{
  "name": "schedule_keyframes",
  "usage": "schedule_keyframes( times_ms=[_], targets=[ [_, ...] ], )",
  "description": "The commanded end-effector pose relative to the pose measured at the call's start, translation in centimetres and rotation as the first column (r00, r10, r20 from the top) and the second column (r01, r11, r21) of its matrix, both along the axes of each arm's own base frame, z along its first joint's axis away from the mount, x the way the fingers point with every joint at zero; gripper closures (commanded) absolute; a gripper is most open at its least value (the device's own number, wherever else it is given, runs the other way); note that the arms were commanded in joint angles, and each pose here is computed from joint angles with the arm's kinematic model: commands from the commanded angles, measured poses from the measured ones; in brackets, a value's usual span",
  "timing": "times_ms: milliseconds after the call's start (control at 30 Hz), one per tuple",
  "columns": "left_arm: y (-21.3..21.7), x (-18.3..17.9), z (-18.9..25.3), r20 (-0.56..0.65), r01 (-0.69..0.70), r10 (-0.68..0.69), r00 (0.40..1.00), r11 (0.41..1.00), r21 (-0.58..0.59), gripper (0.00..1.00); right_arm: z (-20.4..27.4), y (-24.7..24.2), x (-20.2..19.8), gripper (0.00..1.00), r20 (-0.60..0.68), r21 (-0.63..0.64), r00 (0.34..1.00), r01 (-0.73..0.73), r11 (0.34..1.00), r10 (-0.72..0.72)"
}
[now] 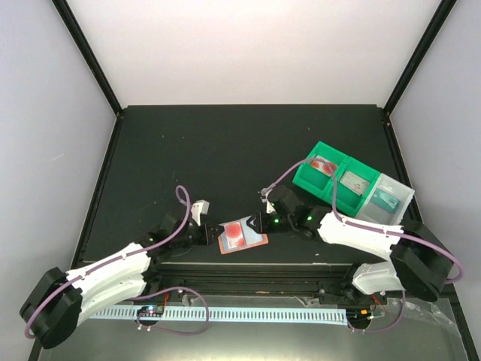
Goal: Take the credit cards out of the card holder
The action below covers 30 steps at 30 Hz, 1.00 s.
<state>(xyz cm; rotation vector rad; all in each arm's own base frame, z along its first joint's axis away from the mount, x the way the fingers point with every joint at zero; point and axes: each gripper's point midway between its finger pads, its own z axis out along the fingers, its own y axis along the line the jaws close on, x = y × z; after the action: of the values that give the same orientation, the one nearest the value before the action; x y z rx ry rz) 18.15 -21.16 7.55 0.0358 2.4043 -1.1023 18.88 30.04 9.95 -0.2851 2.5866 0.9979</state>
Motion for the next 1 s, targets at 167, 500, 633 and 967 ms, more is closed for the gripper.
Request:
schedule_keyframes(
  times_ms=[167,500,633,967],
  targets=[
    [-0.3,0.0,-0.6,0.007,0.011,-0.011,1.000,1.000,-0.023,0.98,-0.3,3.7,0.2,0.72,0.031,0.058,0.998,-0.065,0.996,0.063],
    [-1.3,-0.3,-1.7,-0.014,0.057,-0.058,0.998,0.997,-0.061,0.99,-3.2,5.3,-0.6,0.73,-0.007,0.003,0.993,-0.116,0.993,0.116],
    [-1.4,-0.3,-2.5,-0.036,0.062,-0.064,0.997,0.997,-0.047,0.98,-4.4,5.1,-0.7,0.74,-0.023,-0.023,0.993,-0.115,0.993,0.114],
    [-0.8,-0.5,-4.8,-0.087,0.050,-0.049,0.995,0.999,0.013,0.98,-6.0,4.6,-1.0,0.73,-0.039,-0.057,0.992,-0.120,0.991,0.117]
  ],
)
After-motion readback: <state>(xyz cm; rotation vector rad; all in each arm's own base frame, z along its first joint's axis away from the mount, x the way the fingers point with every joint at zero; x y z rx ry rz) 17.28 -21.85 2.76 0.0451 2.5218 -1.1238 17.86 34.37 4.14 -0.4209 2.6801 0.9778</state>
